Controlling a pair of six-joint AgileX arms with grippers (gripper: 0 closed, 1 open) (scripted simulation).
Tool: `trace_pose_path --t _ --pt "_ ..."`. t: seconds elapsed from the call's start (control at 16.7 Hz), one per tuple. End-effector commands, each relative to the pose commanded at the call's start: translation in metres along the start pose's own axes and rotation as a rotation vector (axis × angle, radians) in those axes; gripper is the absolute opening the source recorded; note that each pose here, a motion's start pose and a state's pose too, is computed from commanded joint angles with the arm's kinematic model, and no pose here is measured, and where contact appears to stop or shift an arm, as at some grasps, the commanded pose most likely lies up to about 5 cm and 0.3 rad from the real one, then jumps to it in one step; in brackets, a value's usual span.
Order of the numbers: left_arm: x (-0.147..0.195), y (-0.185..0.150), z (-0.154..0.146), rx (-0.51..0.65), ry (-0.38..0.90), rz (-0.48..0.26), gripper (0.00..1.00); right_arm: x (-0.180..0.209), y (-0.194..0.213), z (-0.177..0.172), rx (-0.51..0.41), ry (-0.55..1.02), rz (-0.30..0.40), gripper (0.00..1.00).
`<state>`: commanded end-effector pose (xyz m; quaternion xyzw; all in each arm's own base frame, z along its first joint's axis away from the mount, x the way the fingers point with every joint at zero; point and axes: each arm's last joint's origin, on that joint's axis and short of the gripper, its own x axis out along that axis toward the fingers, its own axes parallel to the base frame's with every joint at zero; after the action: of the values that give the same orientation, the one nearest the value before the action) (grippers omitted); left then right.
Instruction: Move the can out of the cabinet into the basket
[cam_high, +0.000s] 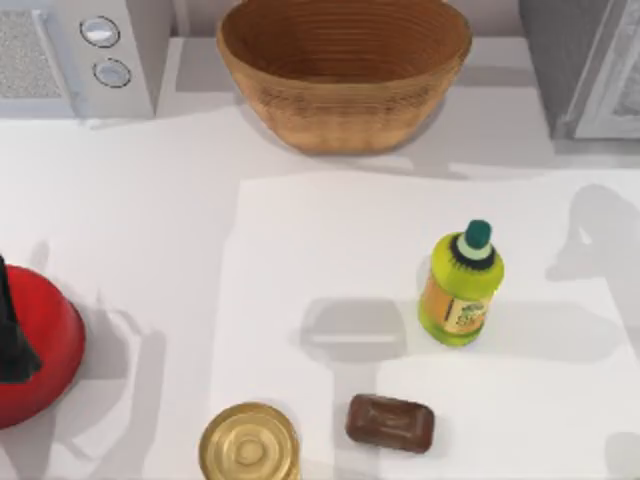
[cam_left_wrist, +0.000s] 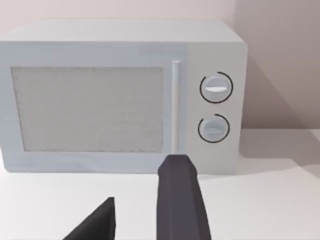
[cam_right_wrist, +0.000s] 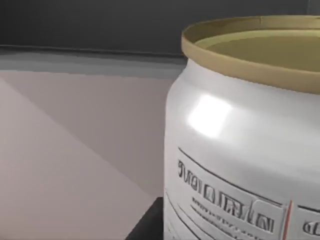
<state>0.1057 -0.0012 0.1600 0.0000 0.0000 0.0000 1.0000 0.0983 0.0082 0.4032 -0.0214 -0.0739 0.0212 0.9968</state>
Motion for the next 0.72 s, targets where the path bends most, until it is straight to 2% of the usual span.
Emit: trace_pose_path --t 0.24,0.42,0.6,0.72 --pt "0.000 0.000 0.000 0.000 0.000 0.000 1.00 -0.018 0.001 -0.108 0.007 0.059 -0.004 0.00" --pt "0.000 0.000 0.000 0.000 0.000 0.000 1.00 -0.025 0.001 -0.176 0.020 0.096 -0.018 0.00" --pt "0.000 0.000 0.000 0.000 0.000 0.000 1.00 -0.028 0.002 -0.221 0.034 0.125 -0.033 0.00" --pt "0.000 0.000 0.000 0.000 0.000 0.000 1.00 -0.029 0.001 -0.237 0.041 0.142 -0.040 0.00"
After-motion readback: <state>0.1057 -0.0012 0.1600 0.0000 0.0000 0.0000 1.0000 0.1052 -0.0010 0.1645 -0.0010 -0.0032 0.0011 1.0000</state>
